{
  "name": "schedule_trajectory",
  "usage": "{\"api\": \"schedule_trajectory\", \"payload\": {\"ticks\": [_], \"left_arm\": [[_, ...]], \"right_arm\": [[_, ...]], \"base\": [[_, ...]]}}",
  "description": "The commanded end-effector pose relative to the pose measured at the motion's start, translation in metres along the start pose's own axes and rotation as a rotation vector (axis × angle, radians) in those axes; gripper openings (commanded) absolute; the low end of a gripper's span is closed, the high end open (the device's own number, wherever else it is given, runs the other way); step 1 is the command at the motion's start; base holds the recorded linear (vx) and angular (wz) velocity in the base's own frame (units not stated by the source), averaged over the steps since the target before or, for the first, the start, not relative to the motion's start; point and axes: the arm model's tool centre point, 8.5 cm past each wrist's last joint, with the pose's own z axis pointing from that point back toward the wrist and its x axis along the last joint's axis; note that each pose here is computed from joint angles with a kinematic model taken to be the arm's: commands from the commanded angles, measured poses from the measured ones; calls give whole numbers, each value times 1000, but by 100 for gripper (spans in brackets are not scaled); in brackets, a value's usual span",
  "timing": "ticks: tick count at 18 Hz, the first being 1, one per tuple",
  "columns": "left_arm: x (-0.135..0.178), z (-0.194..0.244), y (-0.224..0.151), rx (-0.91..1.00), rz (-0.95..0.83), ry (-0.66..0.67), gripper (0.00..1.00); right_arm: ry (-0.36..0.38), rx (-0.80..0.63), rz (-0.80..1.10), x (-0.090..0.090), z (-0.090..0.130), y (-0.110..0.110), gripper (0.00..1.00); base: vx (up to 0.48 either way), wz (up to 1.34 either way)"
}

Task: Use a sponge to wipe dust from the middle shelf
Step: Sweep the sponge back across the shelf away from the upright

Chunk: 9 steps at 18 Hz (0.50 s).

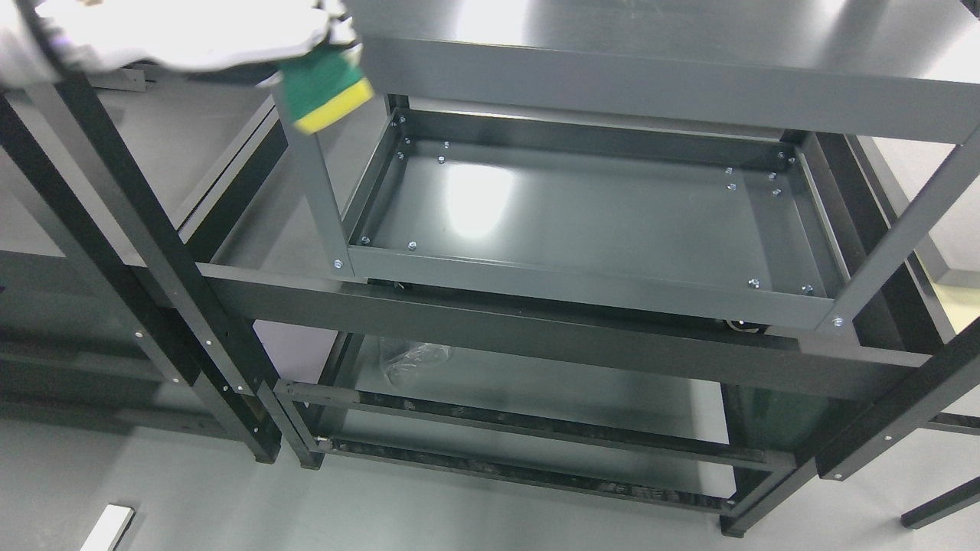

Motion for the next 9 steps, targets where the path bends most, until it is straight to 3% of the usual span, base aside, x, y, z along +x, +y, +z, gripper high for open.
{"api": "schedule_trajectory", "payload": {"ticks": [1, 6, 9], "left_arm": [[36, -168, 30, 129, 77, -170, 0], [60, -250, 79, 162, 110, -252, 0], [48, -255, 67, 82, 111, -228, 0]], "right_arm": [[51, -15, 3, 2, -1, -10, 100], [49, -14, 3, 2, -1, -10, 100], [49, -14, 3, 2, -1, -10, 100]], "base": [[0, 0], [0, 0], [0, 0]]}}
